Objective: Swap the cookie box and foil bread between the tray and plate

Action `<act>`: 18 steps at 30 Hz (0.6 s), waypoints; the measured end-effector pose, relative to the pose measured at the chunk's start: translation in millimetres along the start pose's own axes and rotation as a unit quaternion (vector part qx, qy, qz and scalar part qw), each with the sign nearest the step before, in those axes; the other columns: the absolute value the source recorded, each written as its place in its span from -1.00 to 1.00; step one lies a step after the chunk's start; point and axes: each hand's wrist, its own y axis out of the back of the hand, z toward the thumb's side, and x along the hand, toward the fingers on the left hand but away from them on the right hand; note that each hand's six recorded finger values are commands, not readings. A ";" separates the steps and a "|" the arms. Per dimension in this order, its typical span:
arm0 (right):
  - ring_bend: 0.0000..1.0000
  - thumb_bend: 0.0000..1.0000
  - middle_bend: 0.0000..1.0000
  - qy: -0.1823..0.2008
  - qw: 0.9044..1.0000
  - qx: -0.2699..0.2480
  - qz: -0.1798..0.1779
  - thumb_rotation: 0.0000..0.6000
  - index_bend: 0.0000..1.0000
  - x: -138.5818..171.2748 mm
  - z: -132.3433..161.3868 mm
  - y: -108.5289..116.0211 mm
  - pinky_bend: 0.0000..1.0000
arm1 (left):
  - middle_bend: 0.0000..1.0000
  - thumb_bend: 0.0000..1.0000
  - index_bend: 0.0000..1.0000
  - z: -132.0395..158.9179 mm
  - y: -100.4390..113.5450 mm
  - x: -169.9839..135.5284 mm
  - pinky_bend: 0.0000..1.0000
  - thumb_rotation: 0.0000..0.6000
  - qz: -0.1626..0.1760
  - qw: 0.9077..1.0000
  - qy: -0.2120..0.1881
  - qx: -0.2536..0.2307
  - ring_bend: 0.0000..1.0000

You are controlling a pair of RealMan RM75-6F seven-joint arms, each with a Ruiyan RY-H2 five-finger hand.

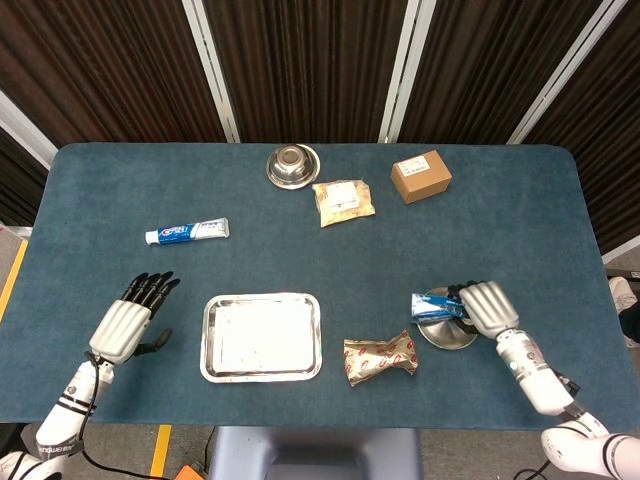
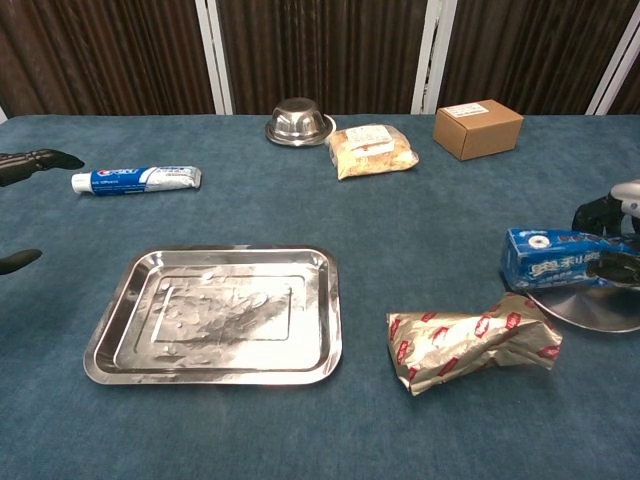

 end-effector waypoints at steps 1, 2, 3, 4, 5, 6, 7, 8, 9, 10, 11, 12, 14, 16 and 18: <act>-0.30 0.10 -0.26 0.003 1.000 -0.002 0.005 1.00 -0.24 -0.3 1.6 -2.7 -0.04 | -1.00 -0.25 -1.00 -0.3 -0.6 0.0 -1.00 1.00 -0.001 1.000 0.001 0.000 -1.00; -0.37 0.10 -0.34 0.007 1.000 -0.005 0.009 1.00 -0.36 -0.8 3.3 -4.5 -0.11 | -1.00 -0.25 -1.00 -0.5 -1.2 0.0 -1.00 1.00 -0.002 1.000 0.001 0.000 -1.00; -0.42 0.08 -0.40 0.009 1.000 -0.008 0.010 1.00 -0.43 -0.9 4.3 -5.1 -0.15 | -1.00 -0.25 -1.00 -0.6 -1.8 0.1 -1.00 1.00 -0.003 1.000 0.001 -0.001 -1.00; -0.50 0.02 -0.48 0.011 1.000 -0.009 0.012 1.00 -0.55 -0.9 5.2 -5.5 -0.20 | -1.00 -0.25 -1.00 -0.7 -1.9 0.1 -1.00 1.00 -0.003 1.000 0.001 -0.001 -1.00; -0.57 -0.06 -0.55 0.015 1.000 -0.010 0.015 1.00 -0.66 -0.6 5.9 -6.1 -0.24 | -1.00 -0.25 -1.00 -0.7 -1.7 0.0 -1.00 1.00 -0.003 1.000 0.001 -0.001 -1.00; -0.63 -0.13 -0.60 0.017 1.000 -0.011 0.017 1.00 -0.74 0.0 5.9 -5.9 -0.28 | -1.00 -0.25 -1.00 -0.7 -1.3 -0.1 -1.00 1.00 -0.002 1.000 0.000 -0.001 -1.00; -0.68 -0.20 -0.66 0.018 1.000 -0.011 0.018 1.00 -0.83 0.9 5.6 -5.0 -0.31 | -1.00 -0.25 -1.00 -0.6 -0.8 -0.3 -1.00 1.00 -0.001 1.000 0.000 -0.001 -1.00; -0.72 -0.26 -0.71 0.019 1.000 -0.012 0.016 1.00 -0.91 2.3 4.8 -2.9 -0.33 | -1.00 -0.25 -1.00 -0.5 -0.3 -0.5 -1.00 1.00 0.000 1.000 -0.001 -0.001 -1.00; -0.74 -0.30 -0.73 0.019 1.000 -0.013 0.014 1.00 -0.95 3.6 4.2 -1.0 -0.34 | -1.00 -0.25 -1.00 -0.1 0.3 -1.1 -1.00 1.00 0.000 1.000 -0.002 -0.001 -1.00; -0.76 -0.34 -0.76 0.020 1.000 -0.015 0.011 1.00 -0.98 5.3 3.7 0.9 -0.35 | -1.00 -0.25 -1.00 0.3 0.6 -1.6 -1.00 1.00 0.000 1.000 -0.003 -0.001 -1.00; -0.79 -0.39 -0.78 0.020 1.000 -0.017 0.006 1.00 -1.00 7.9 2.9 3.7 -0.37 | -1.00 -0.25 -1.00 0.7 0.7 -2.2 -1.00 1.00 0.000 1.000 -0.004 -0.001 -1.00; -0.80 -0.41 -0.79 0.021 1.000 -0.020 0.004 1.00 -1.00 10.3 2.3 5.6 -0.38 | -1.00 -0.25 -1.00 1.5 0.6 -3.3 -1.00 1.00 0.000 1.000 -0.006 -0.001 -1.00; -0.84 -0.46 -0.83 0.021 0.999 -0.028 0.001 1.00 -1.00 16.2 0.9 8.7 -0.41 | -1.00 -0.25 -1.00 3.8 0.3 -5.5 -1.00 1.00 -0.002 1.000 -0.010 -0.003 -1.00; -0.88 -0.49 -0.87 0.023 0.999 -0.038 -0.001 1.00 -1.00 21.9 0.2 11.1 -0.44 | -1.00 -0.25 -1.00 9.7 -0.1 -9.0 -1.00 1.00 -0.006 1.000 -0.018 -0.010 -1.00; -0.92 -0.51 -0.91 0.024 0.998 -0.051 -0.007 1.00 -1.00 29.6 -0.6 15.6 -0.48 | -1.00 -0.27 -1.00 19.4 0.3 -13.5 -1.00 1.00 -0.010 0.999 -0.036 -0.018 -1.00</act>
